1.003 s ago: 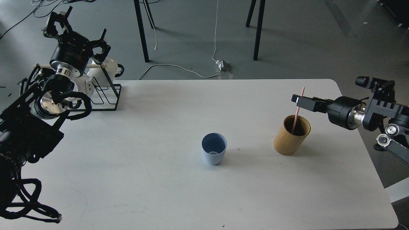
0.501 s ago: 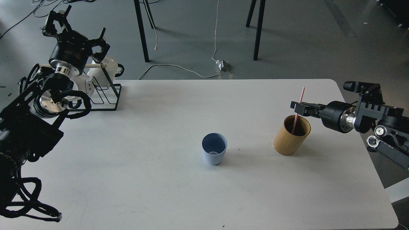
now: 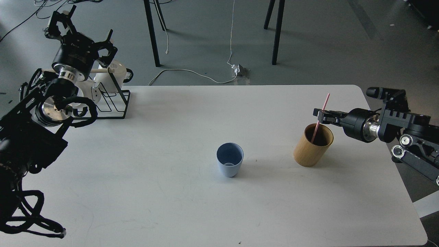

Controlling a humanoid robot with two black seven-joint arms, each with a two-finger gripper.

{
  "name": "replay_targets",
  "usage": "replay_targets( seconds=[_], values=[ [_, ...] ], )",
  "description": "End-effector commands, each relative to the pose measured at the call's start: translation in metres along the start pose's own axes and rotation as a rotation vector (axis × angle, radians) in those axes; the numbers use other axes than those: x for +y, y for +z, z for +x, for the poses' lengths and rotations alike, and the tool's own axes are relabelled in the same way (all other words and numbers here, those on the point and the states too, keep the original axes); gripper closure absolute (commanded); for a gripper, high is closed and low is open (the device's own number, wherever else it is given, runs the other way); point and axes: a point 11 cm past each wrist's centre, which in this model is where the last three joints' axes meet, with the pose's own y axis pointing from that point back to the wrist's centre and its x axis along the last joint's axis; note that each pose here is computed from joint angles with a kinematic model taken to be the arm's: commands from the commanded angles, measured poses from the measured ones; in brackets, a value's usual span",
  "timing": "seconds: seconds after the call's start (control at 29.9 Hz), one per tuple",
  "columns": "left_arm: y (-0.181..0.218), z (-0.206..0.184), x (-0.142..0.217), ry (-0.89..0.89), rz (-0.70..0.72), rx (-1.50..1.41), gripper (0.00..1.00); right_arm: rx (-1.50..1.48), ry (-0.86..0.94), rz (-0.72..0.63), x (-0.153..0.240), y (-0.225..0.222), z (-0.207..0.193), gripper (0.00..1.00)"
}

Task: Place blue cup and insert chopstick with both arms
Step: 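Lift the straw up out of the tan cup with the right gripper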

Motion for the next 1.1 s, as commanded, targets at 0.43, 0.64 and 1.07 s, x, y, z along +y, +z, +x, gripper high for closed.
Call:
replay_targets(
  seconds=[0.43, 0.64, 1.07],
  values=[
    [0.007, -0.002, -0.003, -0.006, -0.009, -0.009, 0.0, 0.153, 0.138, 0.049, 0.048, -0.03, 0.089, 0.92],
    [0.007, -0.002, -0.002, -0.006, -0.007, -0.012, 0.0, 0.239, 0.191, 0.055, 0.071, -0.063, 0.158, 0.92],
    [0.006, -0.002, -0.002, -0.006, -0.003, -0.015, 0.0, 0.148, 0.146, 0.283, -0.001, -0.159, 0.119, 0.93]
  ],
)
